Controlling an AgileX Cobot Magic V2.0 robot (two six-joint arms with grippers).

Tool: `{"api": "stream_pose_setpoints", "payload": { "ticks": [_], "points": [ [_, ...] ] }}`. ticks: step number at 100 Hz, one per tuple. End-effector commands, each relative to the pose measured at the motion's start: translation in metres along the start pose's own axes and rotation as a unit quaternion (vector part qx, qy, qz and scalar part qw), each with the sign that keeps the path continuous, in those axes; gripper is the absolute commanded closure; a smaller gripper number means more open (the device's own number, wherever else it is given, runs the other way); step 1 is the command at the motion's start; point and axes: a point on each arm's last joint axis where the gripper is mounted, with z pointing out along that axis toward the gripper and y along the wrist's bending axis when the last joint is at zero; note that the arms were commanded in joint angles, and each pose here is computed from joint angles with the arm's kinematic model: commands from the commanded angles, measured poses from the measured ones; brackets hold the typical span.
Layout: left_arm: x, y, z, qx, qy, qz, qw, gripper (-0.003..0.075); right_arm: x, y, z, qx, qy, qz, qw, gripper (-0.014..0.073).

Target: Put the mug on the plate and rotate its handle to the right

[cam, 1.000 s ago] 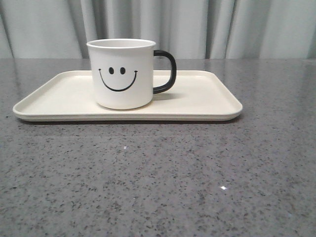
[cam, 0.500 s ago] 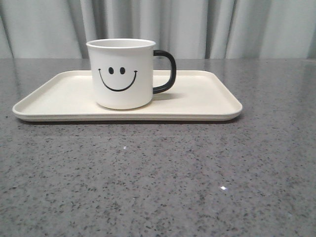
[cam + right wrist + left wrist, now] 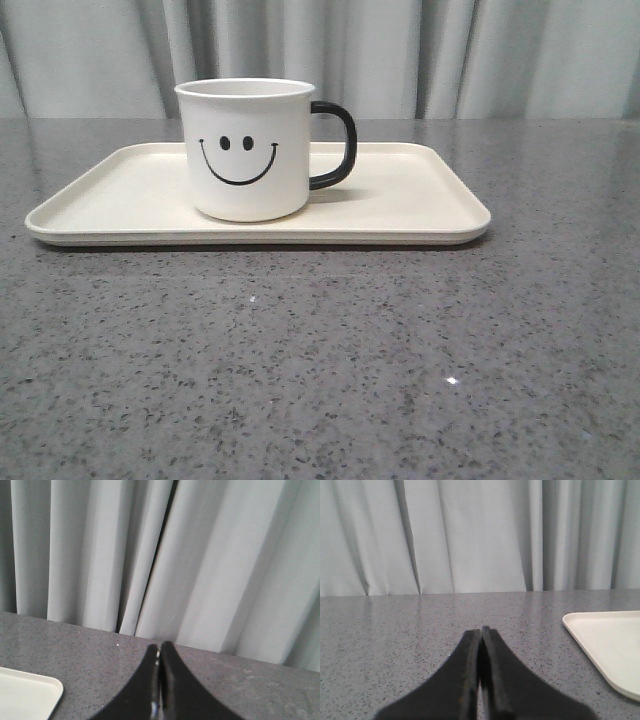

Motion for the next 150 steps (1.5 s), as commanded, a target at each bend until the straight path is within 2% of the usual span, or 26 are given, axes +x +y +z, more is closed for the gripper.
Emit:
{"api": "stream_pose_setpoints", "payload": {
  "ticks": [1,97,120,137,150],
  "points": [
    [-0.007,0.0,-0.003,-0.002,-0.053,-0.008,0.999,0.074,-0.013,-0.005,-0.003,0.026,-0.041,-0.003,0.999,0.0656],
    [-0.007,0.0,-0.003,-0.002,-0.053,-0.008,0.999,0.074,-0.014,-0.004,-0.004,0.023,-0.043,-0.003,0.999,0.0656],
    [-0.007,0.0,-0.003,-0.002,-0.053,-0.008,0.999,0.074,-0.016,0.004,-0.031,0.009,-0.081,-0.008,0.997,0.0656],
    [-0.007,0.0,-0.003,-0.002,-0.053,-0.008,0.999,0.074,-0.001,0.013,-0.051,-0.015,-0.1,-0.007,0.995,0.0656],
    [-0.007,0.0,-0.003,-0.002,-0.053,-0.008,0.999,0.074,0.028,0.017,-0.058,-0.025,-0.09,-0.003,0.996,0.0656]
  ]
}}
